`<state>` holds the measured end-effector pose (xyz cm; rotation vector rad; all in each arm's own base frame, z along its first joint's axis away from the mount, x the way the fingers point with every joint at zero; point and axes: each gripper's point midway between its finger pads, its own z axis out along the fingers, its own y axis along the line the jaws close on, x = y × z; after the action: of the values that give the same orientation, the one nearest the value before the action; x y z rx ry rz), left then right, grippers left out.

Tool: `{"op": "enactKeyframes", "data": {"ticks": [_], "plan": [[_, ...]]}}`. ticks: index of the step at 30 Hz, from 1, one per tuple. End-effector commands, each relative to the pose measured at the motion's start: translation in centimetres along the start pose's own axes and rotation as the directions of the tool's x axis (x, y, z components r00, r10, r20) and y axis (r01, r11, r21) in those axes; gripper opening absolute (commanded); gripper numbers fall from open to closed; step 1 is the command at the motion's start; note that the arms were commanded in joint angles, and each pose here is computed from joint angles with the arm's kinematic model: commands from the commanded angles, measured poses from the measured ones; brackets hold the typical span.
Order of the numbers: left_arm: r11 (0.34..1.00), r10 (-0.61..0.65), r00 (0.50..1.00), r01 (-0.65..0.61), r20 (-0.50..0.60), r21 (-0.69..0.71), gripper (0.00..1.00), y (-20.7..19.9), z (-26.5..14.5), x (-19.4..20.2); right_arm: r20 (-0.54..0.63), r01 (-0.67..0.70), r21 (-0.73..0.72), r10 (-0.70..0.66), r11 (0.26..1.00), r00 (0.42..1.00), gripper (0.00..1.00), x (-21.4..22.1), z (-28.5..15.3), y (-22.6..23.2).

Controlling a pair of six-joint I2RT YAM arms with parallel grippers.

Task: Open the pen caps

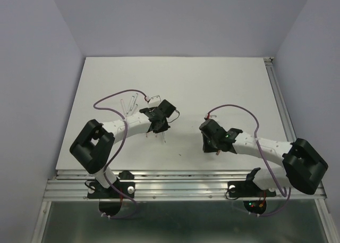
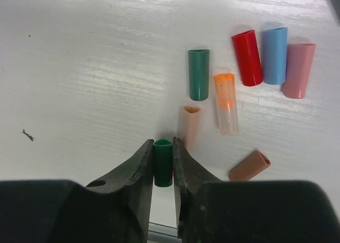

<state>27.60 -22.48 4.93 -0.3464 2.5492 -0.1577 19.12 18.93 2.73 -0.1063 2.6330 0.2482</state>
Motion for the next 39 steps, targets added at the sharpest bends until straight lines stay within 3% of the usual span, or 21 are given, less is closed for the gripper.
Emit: {"op": "enactKeyframes", "data": {"ticks": [1,9,10,18,20,21,22,27,31,34,39], "plan": [[1.0,0.02,0.999,-0.02,0.026,0.007,0.18,-1.1,-0.5,-1.3,0.075,-0.01,0.007,0.01,1.0,0.997,0.24,-2.6,-0.3,0.9],[0.999,0.033,0.999,-0.033,0.037,0.006,0.37,-1.3,-1.1,-2.0,0.074,-0.024,0.021,0.022,0.999,0.997,0.36,-3.0,-0.6,1.0],[1.0,0.028,0.999,-0.029,0.046,0.013,0.39,-1.5,-1.4,-2.3,0.069,-0.023,0.018,0.022,1.0,0.997,0.42,-3.0,-0.8,1.0],[0.994,0.018,0.994,-0.029,0.107,0.101,0.55,-3.1,-5.1,-5.1,0.159,-0.033,-0.157,0.058,0.987,0.986,0.51,-6.3,-6.3,3.9],[0.988,-0.003,0.989,-0.02,0.147,0.155,0.57,-3.7,-7.4,-6.6,0.211,-0.045,-0.204,0.089,0.978,0.973,0.67,-7.7,-8.8,4.3],[0.981,-0.029,0.983,-0.007,0.18,0.196,0.84,-4.0,-9.3,-7.7,0.245,-0.071,-0.193,0.118,0.979,0.962,0.96,-8.4,-9.6,3.9],[0.977,-0.047,0.978,0.003,0.204,0.212,0.99,-3.9,-10.2,-8.4,0.273,-0.088,-0.192,0.14,0.977,0.952,1.0,-9.0,-10.3,3.6],[0.965,-0.194,0.917,0.114,0.349,0.236,0.99,-0.7,-16.2,-12.3,0.444,-0.262,-0.117,0.286,0.958,0.849,1.0,-11.5,-14.2,-0.6],[0.929,-0.348,0.829,0.24,0.437,0.283,0.99,3.9,-20.1,-13.4,0.502,-0.337,-0.096,0.337,0.937,0.796,1.0,-11.7,-16.0,-2.8],[0.903,-0.42,0.78,0.31,0.464,0.297,0.99,6.9,-21.0,-12.9,0.524,-0.377,-0.096,0.369,0.921,0.768,1.0,-11.5,-16.7,-3.8],[0.883,-0.465,0.756,0.356,0.46,0.307,0.99,9.3,-21.1,-11.4,0.536,-0.398,-0.118,0.396,0.91,0.746,1.0,-11.4,-17.1,-4.2]]}}
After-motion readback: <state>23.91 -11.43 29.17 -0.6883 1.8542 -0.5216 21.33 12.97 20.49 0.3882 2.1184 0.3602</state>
